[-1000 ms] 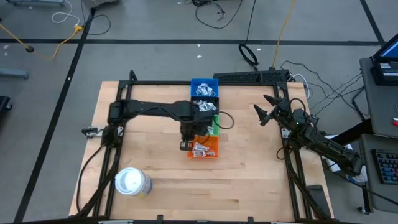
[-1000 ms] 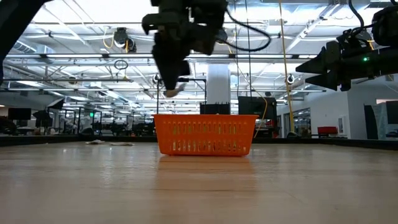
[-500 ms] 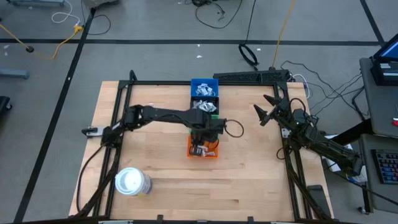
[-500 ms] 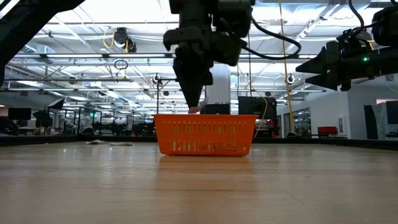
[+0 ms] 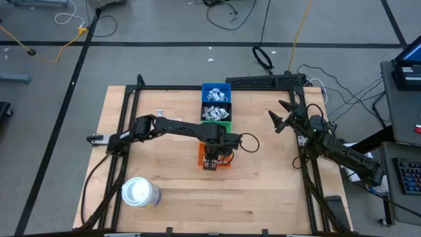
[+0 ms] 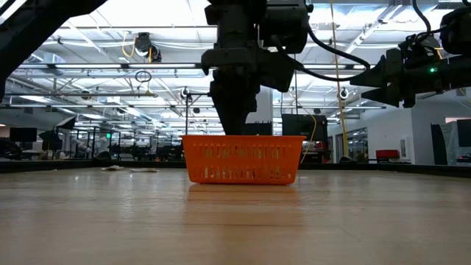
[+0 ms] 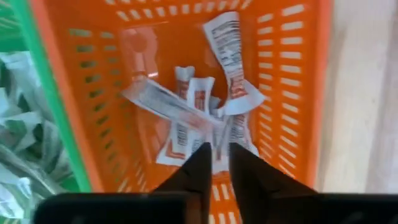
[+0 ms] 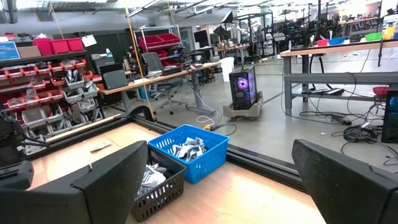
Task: Pick & Place First Aid Supplies
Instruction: Put the orange ointment pack into the orange bin
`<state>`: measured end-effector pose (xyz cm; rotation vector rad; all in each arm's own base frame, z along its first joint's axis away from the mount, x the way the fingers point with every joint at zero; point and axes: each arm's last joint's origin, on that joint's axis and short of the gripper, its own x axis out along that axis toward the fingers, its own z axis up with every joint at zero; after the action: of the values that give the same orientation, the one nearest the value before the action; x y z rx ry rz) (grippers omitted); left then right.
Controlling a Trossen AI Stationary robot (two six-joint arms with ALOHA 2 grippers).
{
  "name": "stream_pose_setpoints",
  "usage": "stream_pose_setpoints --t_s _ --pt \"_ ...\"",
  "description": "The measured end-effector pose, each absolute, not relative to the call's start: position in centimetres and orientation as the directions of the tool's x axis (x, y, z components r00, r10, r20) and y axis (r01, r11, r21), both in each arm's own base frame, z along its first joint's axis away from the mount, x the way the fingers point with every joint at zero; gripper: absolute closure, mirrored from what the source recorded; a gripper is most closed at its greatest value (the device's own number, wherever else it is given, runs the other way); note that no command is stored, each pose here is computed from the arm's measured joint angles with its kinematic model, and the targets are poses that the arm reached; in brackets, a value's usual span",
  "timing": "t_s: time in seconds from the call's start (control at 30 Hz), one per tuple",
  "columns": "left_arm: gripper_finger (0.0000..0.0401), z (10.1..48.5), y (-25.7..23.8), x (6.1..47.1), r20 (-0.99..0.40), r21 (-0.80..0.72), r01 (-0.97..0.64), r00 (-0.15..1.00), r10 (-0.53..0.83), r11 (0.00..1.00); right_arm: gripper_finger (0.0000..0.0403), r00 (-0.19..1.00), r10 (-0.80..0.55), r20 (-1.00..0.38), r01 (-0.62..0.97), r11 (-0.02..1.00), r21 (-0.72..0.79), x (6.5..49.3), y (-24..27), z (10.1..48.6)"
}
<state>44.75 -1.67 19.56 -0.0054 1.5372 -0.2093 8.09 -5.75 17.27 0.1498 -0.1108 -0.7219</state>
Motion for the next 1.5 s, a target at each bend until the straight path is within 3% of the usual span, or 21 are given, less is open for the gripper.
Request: stream_pose_setpoints --t_s 0.37,0.67,0.93,1.3,1.5 --pt "0.0153 22.0 -0.6 44.0 -0.980 -0.187 0.068 0.055 -0.191 0.980 0.0009 0.745 -0.665 0.049 0.649 0.741 0.174 8.1 -5.7 17.3" --pt "0.0059 23.7 2.1 43.1 -0.980 -0.182 0.042 0.078 -0.184 0.982 0.0009 0.746 -0.665 0.050 0.649 0.741 0.175 8.1 -5.7 17.3" --pt "0.0019 24.0 6.4 40.0 -0.984 -0.165 0.014 0.066 -0.165 0.986 0.0009 0.745 -0.665 0.049 0.649 0.740 0.175 8.1 -5.7 17.3" --pt "0.0018 22.1 13.5 32.7 -0.988 -0.117 -0.064 0.105 -0.110 0.991 0.0009 0.746 -0.665 0.049 0.649 0.741 0.175 8.1 -5.7 17.3" --pt "0.0009 20.6 17.0 28.9 -0.997 -0.063 -0.082 0.043 -0.059 0.995 0.0009 0.745 -0.665 0.048 0.649 0.740 0.174 8.1 -5.8 17.3"
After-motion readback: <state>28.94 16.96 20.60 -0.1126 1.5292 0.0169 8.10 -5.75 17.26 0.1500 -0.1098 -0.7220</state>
